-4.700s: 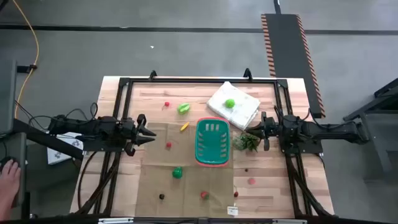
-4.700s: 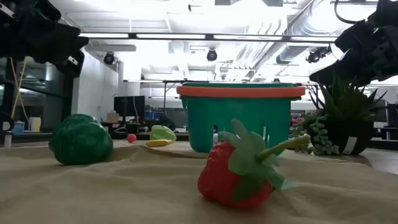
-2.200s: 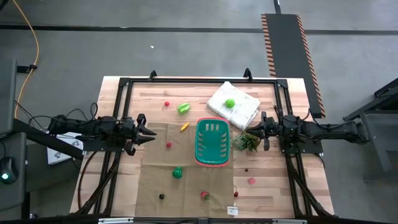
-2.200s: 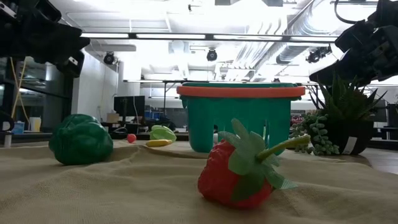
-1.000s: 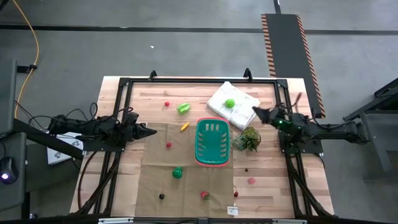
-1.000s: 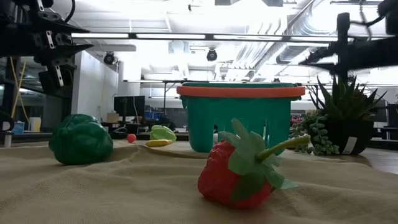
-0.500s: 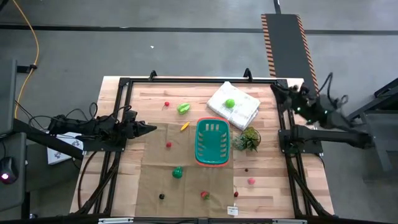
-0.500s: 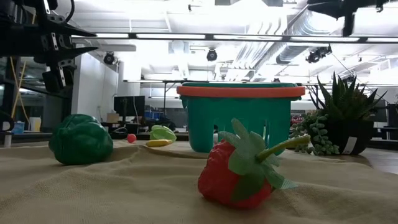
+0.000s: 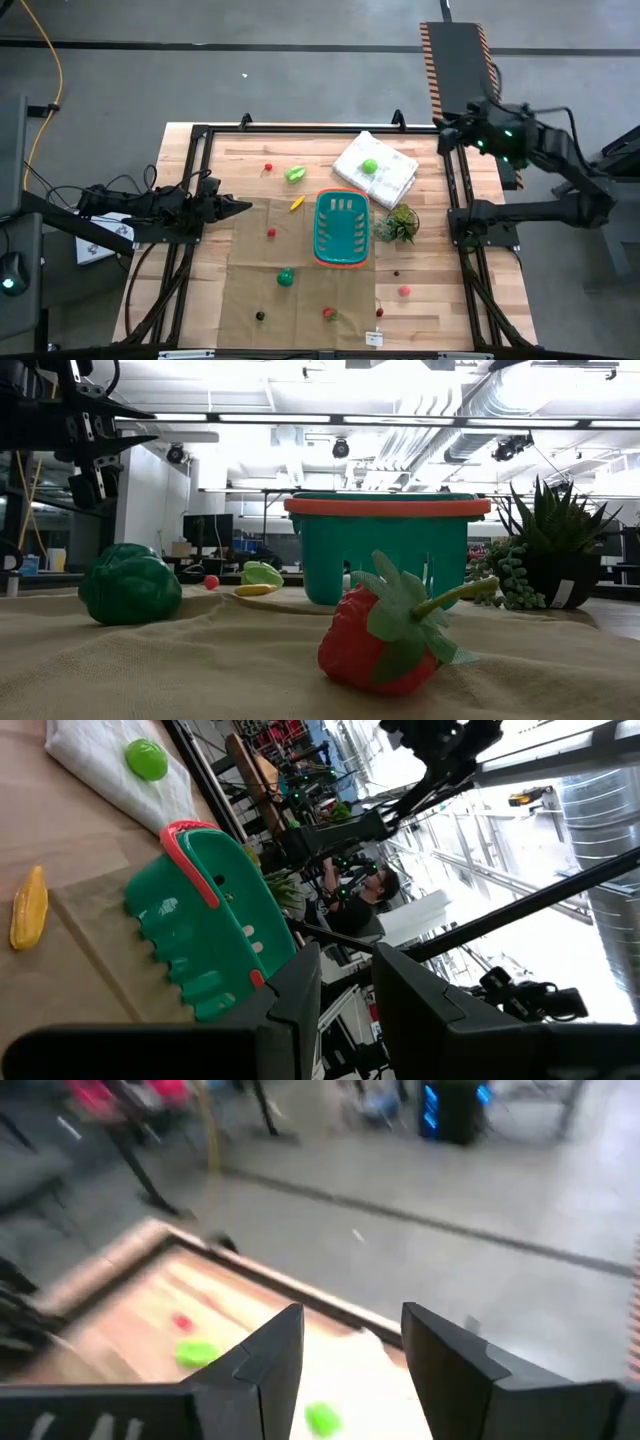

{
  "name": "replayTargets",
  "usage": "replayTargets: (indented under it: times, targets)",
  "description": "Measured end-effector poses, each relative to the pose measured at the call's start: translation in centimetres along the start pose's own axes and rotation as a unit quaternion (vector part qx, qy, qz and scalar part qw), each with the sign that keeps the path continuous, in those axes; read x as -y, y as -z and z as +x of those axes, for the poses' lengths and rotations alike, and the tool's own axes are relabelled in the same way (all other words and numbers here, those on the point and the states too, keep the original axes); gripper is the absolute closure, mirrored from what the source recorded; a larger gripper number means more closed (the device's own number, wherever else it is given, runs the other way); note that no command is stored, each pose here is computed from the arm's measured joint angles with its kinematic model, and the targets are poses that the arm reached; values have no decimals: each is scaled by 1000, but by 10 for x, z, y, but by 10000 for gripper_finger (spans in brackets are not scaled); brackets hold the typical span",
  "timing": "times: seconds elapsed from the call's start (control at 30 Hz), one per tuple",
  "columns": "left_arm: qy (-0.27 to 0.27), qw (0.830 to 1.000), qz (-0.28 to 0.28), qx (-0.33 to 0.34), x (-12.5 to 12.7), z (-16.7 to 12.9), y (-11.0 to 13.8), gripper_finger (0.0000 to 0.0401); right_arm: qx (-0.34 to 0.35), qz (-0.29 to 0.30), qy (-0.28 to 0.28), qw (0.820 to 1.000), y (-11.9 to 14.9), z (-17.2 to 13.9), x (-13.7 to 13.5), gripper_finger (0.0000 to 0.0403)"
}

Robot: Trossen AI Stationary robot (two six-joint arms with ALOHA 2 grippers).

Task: Pick and placing Produce into tupperware
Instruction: Put the green cabbage into the blue basket

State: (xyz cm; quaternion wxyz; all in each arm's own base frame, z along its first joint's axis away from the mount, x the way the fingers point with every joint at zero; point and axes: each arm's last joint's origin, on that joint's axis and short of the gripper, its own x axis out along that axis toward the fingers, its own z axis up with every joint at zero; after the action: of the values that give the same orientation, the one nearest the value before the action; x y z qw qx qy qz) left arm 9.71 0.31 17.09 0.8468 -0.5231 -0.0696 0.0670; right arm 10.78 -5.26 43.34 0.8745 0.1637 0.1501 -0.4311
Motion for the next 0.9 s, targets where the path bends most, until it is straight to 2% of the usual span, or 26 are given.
replayTargets:
  times: [0.17,0.33,0.47,0.77,0.9]
  targets:
    - [0,1000,0,0,0,0,0,318,-100,-24,10,995,-17,27,-8,242]
    - [0,1000,0,0,0,0,0,318,-184,-8,-9,983,-22,64,-6,242]
    - [0,1000,0,-1,0,0,0,318,-243,13,-12,970,-19,97,1,242]
    - [0,1000,0,-1,0,0,0,318,-320,42,44,946,-8,160,15,242]
    - [0,1000,0,-1,0,0,0,318,-360,29,53,931,4,190,14,242]
